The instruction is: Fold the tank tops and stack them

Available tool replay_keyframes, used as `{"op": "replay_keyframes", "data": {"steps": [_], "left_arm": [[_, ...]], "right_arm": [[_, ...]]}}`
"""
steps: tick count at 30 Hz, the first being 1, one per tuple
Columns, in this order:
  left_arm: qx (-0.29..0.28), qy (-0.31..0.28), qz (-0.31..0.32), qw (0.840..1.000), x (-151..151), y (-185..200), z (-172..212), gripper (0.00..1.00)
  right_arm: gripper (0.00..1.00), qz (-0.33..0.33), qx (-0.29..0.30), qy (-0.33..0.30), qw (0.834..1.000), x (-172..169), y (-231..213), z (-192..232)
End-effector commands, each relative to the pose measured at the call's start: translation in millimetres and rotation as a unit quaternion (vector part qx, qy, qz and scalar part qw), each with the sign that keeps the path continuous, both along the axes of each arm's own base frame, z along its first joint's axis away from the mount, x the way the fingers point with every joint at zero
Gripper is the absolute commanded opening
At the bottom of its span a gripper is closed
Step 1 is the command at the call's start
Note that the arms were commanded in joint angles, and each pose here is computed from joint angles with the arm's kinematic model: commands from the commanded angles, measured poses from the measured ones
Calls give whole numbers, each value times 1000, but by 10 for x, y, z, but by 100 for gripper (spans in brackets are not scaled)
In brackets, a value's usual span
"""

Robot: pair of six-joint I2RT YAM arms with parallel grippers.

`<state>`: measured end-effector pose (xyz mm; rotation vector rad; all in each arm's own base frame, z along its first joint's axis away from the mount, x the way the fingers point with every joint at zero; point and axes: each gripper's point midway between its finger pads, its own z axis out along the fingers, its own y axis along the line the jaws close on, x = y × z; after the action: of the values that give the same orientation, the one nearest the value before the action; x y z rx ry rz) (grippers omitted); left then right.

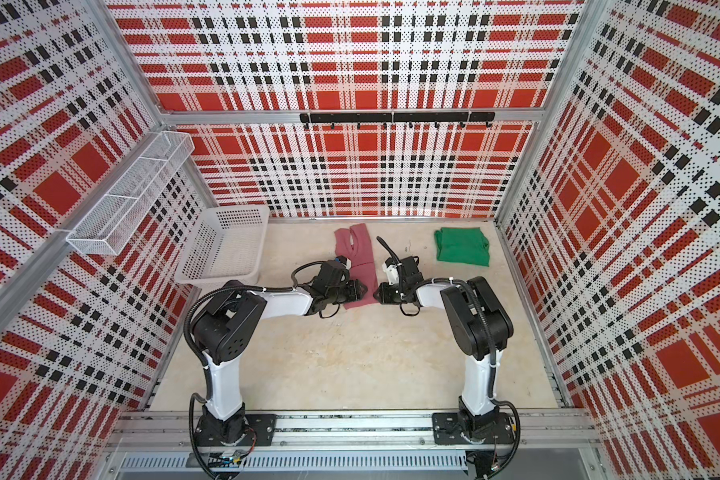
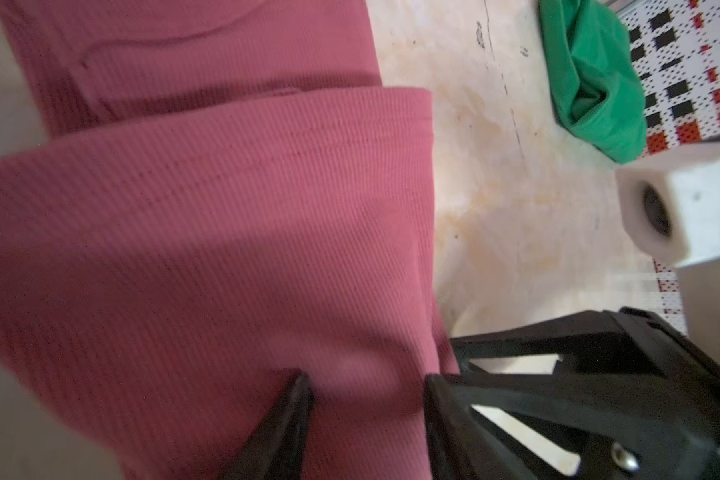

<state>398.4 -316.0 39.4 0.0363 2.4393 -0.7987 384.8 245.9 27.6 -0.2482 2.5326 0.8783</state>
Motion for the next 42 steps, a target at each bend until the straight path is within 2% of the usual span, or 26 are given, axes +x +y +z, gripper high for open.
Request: {"op": "replay_keyframes", "data": {"steps": [1, 5, 11, 15, 17, 20, 23, 25, 27, 31, 33, 35, 37, 42], "left_arm": [[73, 58, -23, 995, -357, 194, -432, 49], [74, 93, -49, 992, -734, 264, -569, 48], [72, 171, -105, 977, -1682, 217, -749, 48], [48, 205, -103, 972, -2251, 222, -684, 47], [34, 205, -101, 973, -2393, 220, -576, 47], [41, 159, -84, 983, -2221, 324, -314, 51], [32, 99, -80, 991, -1835, 356, 134, 69], [27, 60, -74, 995, -1643, 395, 406, 72], [12, 40, -50, 998, -1485, 528, 524, 72], [-25, 29, 3, 999, -1231, 850, 483, 64], [-44, 28, 13, 999, -1157, 881, 440, 61], [-53, 35, 10, 998, -1136, 844, 378, 59], [-45, 47, 6, 998, -1143, 819, 259, 58], [-72, 60, 10, 996, -1140, 734, 138, 56]], "right_arm": [[25, -3, -6, 28, 1000, -317, -12, -86], [25, -11, -12, 51, 999, -707, -138, -102], [28, -28, -21, 86, 996, -1352, -325, -33], [34, -45, -36, 66, 996, -1465, -503, 180], [39, -36, -33, 55, 997, -1467, -515, 346], [44, -24, -30, 25, 999, -1394, -514, 607], [47, -11, -26, 19, 999, -1291, -514, 730], [49, -3, -39, 19, 999, -1238, -520, 735], [50, 1, -41, 19, 999, -1187, -496, 722], [51, 7, 1, 23, 1000, -1114, -336, 686], [60, 7, 10, 31, 999, -1095, -298, 622], [64, 6, 13, 33, 999, -1067, -274, 575], [64, 4, 18, 31, 999, -1028, -249, 556], [49, 2, 41, 44, 998, -977, -158, 478]]}}
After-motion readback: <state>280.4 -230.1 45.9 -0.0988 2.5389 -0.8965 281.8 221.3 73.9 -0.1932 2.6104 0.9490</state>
